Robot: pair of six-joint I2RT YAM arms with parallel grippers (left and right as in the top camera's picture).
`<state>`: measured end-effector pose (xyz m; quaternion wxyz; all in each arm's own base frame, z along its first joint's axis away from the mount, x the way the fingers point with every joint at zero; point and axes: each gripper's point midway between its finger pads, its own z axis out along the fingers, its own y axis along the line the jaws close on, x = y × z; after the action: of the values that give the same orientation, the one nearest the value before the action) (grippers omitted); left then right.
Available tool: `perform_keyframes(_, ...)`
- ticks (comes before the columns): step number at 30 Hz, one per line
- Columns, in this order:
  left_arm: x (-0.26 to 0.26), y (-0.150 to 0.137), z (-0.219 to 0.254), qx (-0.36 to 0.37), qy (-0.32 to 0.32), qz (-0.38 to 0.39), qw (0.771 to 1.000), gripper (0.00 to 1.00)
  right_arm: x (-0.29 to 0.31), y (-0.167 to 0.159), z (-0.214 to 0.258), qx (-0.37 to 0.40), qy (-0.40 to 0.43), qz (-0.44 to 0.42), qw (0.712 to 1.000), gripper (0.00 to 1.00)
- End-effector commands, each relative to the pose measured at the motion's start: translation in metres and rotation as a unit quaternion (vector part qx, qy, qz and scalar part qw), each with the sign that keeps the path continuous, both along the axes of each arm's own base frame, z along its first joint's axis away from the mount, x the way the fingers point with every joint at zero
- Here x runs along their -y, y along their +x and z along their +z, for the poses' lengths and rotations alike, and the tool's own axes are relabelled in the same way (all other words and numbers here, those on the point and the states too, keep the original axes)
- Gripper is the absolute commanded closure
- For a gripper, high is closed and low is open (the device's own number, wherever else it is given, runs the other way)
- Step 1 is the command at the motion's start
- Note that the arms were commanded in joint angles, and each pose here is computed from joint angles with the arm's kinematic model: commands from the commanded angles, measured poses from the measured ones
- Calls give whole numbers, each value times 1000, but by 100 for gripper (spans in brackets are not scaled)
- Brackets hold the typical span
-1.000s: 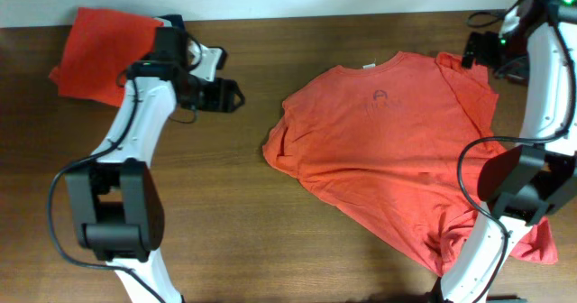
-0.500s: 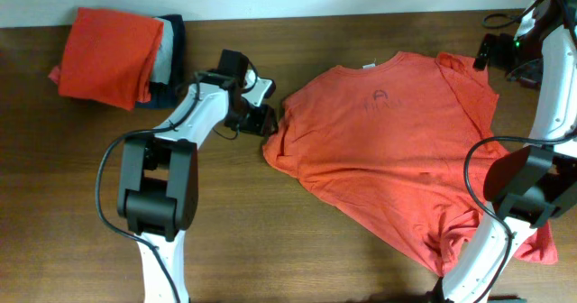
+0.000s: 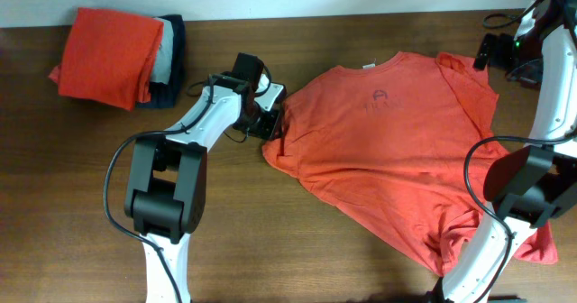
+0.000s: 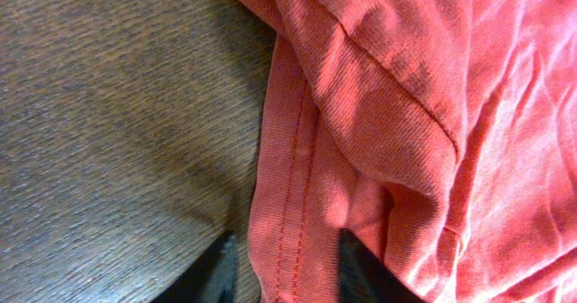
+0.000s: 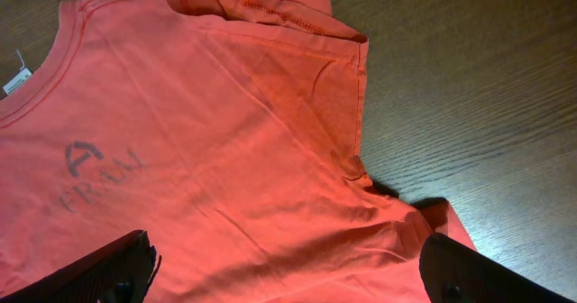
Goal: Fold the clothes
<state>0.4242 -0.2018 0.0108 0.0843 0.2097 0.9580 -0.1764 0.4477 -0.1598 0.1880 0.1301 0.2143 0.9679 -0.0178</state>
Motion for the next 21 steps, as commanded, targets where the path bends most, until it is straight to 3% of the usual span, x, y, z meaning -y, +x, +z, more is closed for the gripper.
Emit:
perform_keyframes(1, 0, 2, -4, -1, 10, 1, 1000, 68, 0, -2, 6, 5, -4, -2, 1000, 2)
perform_keyframes(3, 0, 1, -5, -1, 10, 1, 1000, 70, 0, -2, 6, 5, -4, -2, 1000, 2)
perform_keyframes(6, -9, -1, -13, 0, 35, 5, 999, 83, 0, -2, 6, 5, -4, -2, 1000, 1)
perform_keyframes(13, -59, -2, -22, 2, 174, 62, 983, 98, 0, -2, 6, 5, -4, -2, 1000, 2)
perform_keyframes(21, -104, -23, -14, -24, 291, 100, 951, 99, 0, -2, 6, 5, -4, -2, 1000, 1)
